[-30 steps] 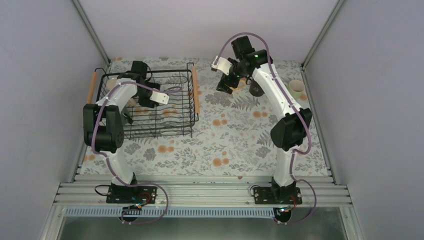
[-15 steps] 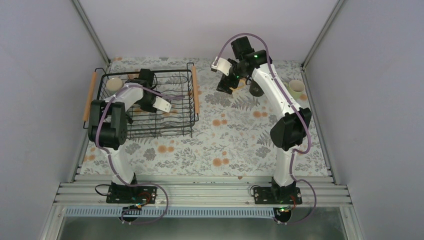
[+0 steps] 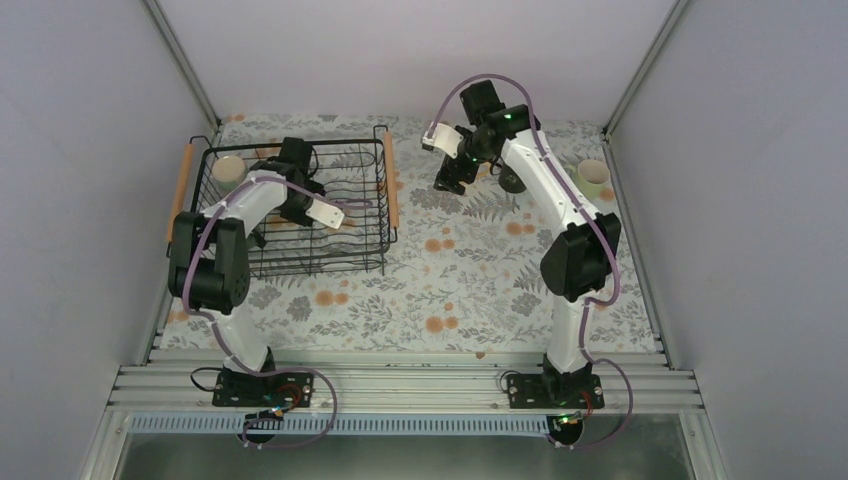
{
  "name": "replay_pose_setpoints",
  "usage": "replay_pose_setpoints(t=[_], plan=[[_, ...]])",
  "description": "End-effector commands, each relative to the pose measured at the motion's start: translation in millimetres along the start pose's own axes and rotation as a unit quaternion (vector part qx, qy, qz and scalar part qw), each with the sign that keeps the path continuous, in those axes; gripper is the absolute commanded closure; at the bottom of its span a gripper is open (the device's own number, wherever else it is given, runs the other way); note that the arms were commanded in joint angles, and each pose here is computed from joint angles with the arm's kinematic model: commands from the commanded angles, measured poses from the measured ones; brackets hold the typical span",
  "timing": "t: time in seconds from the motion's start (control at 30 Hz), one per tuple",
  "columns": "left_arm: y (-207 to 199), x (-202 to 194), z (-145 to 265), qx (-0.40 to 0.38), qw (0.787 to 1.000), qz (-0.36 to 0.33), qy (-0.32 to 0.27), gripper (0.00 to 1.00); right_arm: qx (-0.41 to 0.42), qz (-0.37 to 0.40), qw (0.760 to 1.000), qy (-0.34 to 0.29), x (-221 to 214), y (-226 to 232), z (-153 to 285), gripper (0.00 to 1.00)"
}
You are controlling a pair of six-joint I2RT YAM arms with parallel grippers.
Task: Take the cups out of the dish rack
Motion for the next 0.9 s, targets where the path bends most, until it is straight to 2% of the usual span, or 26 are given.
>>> replay_pose_setpoints(t=[0.0,0.47,0.87], plan=[[-2.1,-0.7,21.2,0.015,0.999,-0.037,0.015,0.54,0.004,0.006,1.0,-0.01,3.7,4.1,-1.4,0.02],[-10.3,-27.3,25.4,0.021,0.99,-0.12,0.077,0.54,0.014,0.003,1.0,-0.008,0.6,8.1,-4.1,0.02],[-8.6,-31.5,10.5,0.036,0.985,-0.139,0.095,0.59,0.015,0.0,1.0,-0.007,0.5,5.5,-9.6,0.02]])
Point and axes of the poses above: each gripper's point midway between its finger pads, its own z axis back along the fingers, its own y axis along the line the jaws close on, x = y × z, the point moved 8 cm from there along z, back along the fingers, and after that the axes turned 7 degrees about z, right-handed, at the moved point
